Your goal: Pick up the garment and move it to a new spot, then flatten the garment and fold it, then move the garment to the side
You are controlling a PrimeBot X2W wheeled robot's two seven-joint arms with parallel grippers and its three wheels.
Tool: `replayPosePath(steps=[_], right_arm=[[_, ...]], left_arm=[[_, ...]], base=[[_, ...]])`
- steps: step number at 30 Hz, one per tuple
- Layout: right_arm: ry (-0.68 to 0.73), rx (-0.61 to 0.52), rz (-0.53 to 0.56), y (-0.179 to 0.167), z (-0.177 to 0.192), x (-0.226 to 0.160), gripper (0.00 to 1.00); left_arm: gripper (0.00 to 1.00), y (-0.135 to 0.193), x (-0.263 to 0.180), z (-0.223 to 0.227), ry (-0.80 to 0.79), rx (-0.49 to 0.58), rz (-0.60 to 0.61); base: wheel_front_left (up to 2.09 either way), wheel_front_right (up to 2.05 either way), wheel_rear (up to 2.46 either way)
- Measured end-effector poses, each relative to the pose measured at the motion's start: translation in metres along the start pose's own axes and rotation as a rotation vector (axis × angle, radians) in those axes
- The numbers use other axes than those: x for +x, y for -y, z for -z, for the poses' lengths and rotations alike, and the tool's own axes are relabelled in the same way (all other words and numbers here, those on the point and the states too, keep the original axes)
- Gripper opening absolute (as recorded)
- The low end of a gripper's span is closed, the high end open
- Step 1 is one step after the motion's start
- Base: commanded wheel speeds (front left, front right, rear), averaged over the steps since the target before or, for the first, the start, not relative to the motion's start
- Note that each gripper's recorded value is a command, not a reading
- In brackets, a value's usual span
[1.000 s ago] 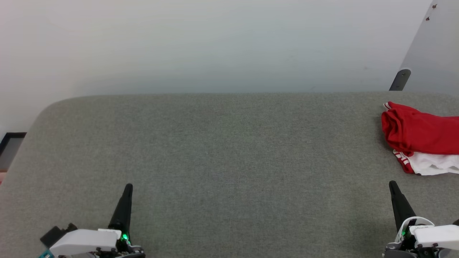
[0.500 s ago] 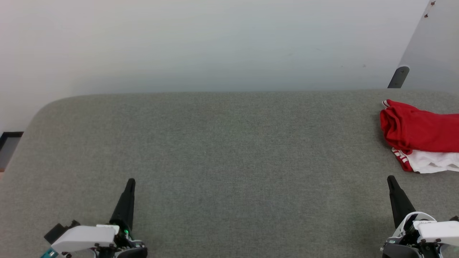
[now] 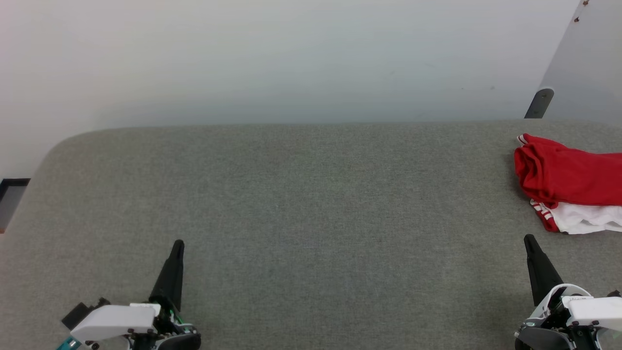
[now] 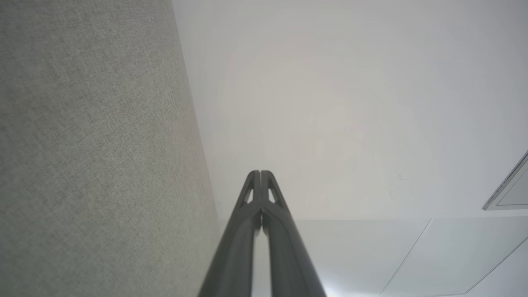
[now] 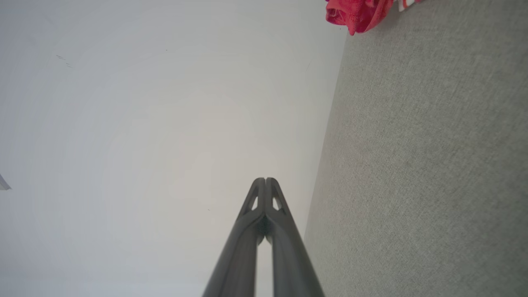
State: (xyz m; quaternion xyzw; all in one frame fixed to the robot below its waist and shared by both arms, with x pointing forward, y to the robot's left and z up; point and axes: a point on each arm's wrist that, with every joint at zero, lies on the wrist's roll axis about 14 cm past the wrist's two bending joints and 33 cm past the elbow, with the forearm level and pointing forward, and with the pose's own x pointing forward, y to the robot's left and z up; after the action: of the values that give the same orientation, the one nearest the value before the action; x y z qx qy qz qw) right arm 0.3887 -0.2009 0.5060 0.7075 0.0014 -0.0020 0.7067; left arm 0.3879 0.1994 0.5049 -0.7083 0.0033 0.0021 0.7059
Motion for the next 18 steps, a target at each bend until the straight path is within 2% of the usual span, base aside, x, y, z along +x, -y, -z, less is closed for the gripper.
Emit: replayPosePath(steps=[18], right_arm=[[0.000,0.000,0.000,0.0000,0.0000,0.0000,0.00]], left_arm=[[0.00,0.0001,0.0000,0.0000,0.000,0.000,0.000]], base=[[0.00,0.00,0.00]])
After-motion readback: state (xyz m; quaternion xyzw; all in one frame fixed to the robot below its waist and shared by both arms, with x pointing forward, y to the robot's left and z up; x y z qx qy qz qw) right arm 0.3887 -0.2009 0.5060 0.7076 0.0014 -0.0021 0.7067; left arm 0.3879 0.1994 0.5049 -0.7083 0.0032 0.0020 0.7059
